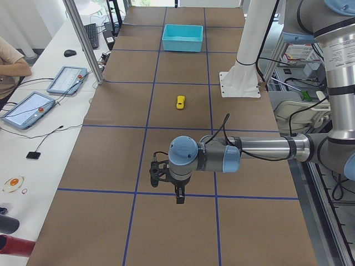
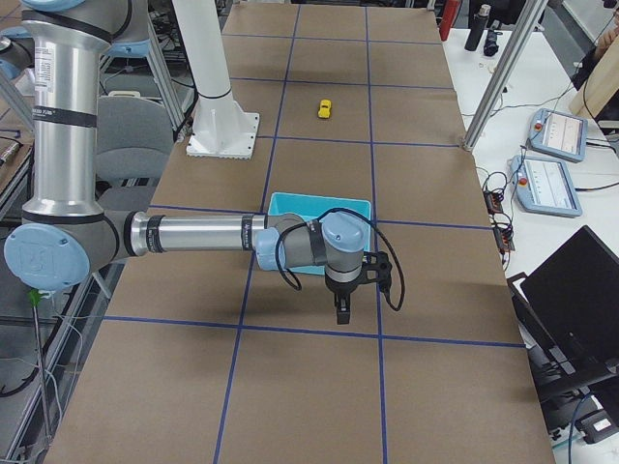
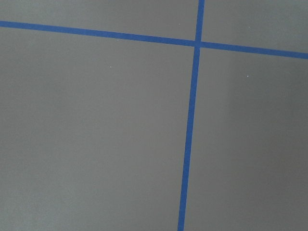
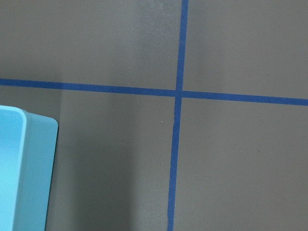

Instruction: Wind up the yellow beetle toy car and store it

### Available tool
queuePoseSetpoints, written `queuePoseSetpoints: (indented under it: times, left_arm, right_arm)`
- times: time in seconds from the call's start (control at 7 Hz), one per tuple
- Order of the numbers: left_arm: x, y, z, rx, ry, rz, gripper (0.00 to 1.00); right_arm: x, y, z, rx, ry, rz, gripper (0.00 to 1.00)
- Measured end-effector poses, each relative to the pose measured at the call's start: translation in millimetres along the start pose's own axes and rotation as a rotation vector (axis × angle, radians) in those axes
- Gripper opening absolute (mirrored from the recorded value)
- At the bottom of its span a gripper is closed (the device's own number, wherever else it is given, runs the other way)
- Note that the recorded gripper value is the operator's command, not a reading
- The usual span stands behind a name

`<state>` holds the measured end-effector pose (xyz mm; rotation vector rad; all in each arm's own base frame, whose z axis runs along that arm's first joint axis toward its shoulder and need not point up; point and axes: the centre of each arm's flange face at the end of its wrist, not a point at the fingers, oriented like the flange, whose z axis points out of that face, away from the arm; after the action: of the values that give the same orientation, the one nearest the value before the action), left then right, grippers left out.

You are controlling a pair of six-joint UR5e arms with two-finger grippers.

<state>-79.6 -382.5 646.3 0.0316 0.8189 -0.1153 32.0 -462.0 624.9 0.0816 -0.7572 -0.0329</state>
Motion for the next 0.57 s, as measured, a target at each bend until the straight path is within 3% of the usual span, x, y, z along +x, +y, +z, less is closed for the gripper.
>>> queuePoseSetpoints:
  times: [0.57]
  left_arm:
    - [36,-25,-2,0.006,0.004,0.082,1.00]
  right_arm:
    - [-1,-2,-1,0.003,0.000,-0.002,1.00]
